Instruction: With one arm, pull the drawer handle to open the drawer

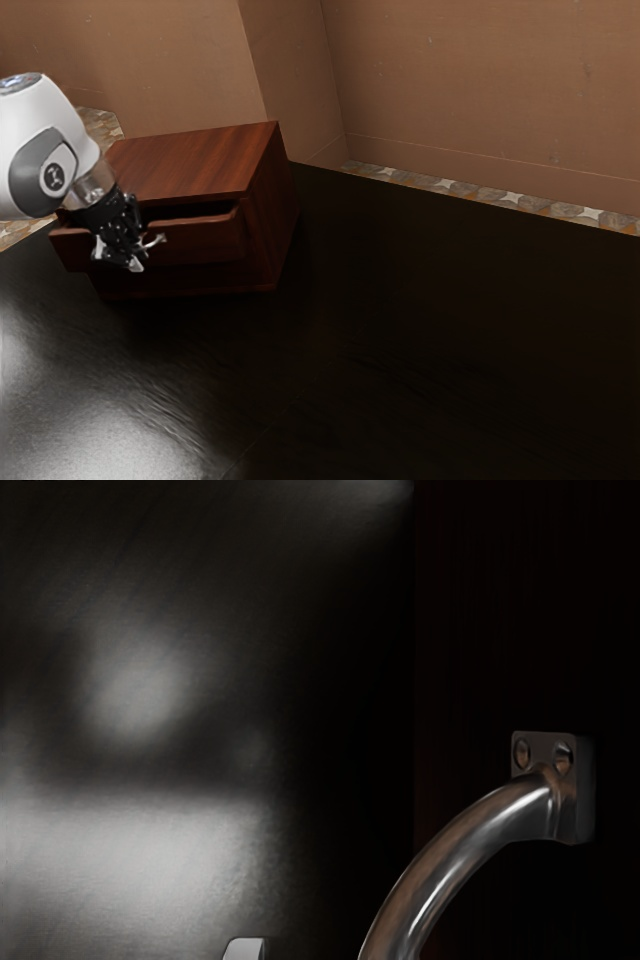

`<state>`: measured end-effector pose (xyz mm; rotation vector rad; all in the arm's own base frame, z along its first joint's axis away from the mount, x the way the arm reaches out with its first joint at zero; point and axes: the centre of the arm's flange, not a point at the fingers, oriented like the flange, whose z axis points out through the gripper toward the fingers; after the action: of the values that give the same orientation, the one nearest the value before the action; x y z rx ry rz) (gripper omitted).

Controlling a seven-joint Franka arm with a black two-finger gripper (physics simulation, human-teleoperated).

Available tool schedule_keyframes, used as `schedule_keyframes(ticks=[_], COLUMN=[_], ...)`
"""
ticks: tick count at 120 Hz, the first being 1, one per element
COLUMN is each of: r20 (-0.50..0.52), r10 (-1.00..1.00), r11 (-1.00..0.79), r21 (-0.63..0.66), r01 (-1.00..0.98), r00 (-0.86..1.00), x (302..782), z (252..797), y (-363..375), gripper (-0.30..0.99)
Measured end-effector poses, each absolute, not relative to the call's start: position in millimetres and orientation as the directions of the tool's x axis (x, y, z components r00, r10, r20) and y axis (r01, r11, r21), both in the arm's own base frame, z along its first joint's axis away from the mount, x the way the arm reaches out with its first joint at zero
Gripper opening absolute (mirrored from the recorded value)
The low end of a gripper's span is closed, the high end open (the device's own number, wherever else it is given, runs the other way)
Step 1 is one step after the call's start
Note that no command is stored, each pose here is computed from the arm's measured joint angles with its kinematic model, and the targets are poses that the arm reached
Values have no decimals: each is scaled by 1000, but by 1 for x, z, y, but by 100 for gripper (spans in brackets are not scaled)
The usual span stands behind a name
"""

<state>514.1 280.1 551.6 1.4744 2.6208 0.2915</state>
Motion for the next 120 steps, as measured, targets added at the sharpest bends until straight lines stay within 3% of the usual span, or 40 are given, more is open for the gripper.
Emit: schedule_keyframes(ticks=[120], r20=[6], r10=[862], r11=[486], r21=[283], r01=[827], r00=[-508], x=[477], z=[556], y=[255], gripper=[7])
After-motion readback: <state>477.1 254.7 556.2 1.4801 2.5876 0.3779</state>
